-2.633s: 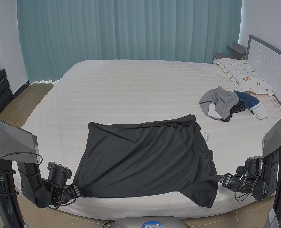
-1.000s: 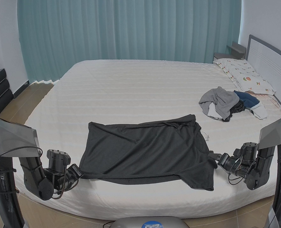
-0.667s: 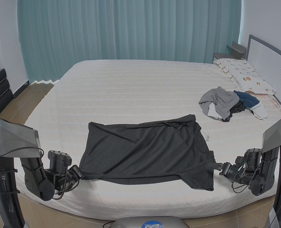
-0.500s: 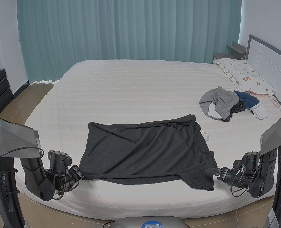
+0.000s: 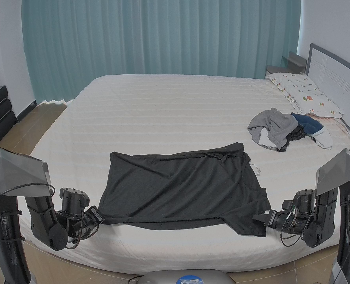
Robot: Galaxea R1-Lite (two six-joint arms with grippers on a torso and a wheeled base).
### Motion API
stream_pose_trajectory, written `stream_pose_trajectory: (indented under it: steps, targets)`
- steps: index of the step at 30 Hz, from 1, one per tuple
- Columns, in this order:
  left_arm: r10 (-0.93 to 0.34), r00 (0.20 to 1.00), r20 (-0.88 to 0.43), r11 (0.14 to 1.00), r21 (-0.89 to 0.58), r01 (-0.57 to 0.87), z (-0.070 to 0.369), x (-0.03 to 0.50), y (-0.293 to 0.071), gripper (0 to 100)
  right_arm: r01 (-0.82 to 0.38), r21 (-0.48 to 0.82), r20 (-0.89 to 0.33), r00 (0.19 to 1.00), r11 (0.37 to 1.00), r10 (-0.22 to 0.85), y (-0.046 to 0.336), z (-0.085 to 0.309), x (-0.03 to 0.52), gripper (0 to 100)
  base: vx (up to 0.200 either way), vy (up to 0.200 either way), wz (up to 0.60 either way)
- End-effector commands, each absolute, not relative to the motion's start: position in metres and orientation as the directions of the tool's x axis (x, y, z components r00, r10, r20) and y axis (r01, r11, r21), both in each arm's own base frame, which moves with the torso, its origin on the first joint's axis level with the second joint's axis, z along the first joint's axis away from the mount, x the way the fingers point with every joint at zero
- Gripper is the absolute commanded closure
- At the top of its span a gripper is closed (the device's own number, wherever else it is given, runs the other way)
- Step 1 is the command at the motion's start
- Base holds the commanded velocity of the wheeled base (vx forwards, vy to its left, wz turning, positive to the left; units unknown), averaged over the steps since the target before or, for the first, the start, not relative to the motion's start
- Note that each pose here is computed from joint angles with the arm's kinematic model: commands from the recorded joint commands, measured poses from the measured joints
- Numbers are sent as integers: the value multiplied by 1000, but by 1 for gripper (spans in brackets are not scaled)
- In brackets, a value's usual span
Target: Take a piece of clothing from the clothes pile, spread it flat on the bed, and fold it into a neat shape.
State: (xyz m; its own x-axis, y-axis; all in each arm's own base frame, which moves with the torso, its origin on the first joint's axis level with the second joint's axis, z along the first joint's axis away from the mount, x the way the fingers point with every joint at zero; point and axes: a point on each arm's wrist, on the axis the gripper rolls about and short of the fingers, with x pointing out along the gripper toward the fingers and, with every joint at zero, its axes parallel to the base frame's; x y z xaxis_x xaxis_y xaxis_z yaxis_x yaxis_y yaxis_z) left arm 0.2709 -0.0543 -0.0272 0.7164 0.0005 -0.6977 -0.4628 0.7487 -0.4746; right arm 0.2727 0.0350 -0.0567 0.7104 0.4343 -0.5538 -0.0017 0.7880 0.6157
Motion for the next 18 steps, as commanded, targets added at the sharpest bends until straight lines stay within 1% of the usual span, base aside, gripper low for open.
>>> stream_pose_trajectory:
  steps: [1, 5, 9, 12, 14, 16, 18]
  targets:
    - [1, 712, -702, 749, -471, -466, -28, 269, -54, 100, 41, 595, -592, 697, 802, 404, 23, -56, 257, 100, 0, 0, 0]
    - [-2, 711, -703, 752, -470, -462, -27, 268, -53, 100, 92, 590, -623, 684, 802, 379, 5, -45, 234, 100, 0, 0, 0]
    - [8, 711, -703, 760, -458, -461, -26, 267, -49, 100, 65, 611, -621, 657, 789, 427, -4, -32, 212, 100, 0, 0, 0]
    - [28, 699, -715, 790, -412, -453, -26, 263, -41, 100, 83, 611, -624, 663, 788, 414, -9, -23, 209, 100, 0, 0, 0]
    - [43, 706, -707, 800, -399, -449, -23, 263, -35, 100, 93, 609, -627, 665, 788, 406, -12, -19, 206, 100, 0, 0, 0]
    - [59, 721, -691, 794, -406, -453, -18, 264, -29, 100, 101, 602, -649, 640, 792, 411, -11, -17, 202, 100, 0, 0, 0]
    - [78, 731, -678, 789, -406, -461, -14, 266, -21, 100, 89, 579, -685, 593, 810, 424, -10, -16, 194, 100, 0, 0, 0]
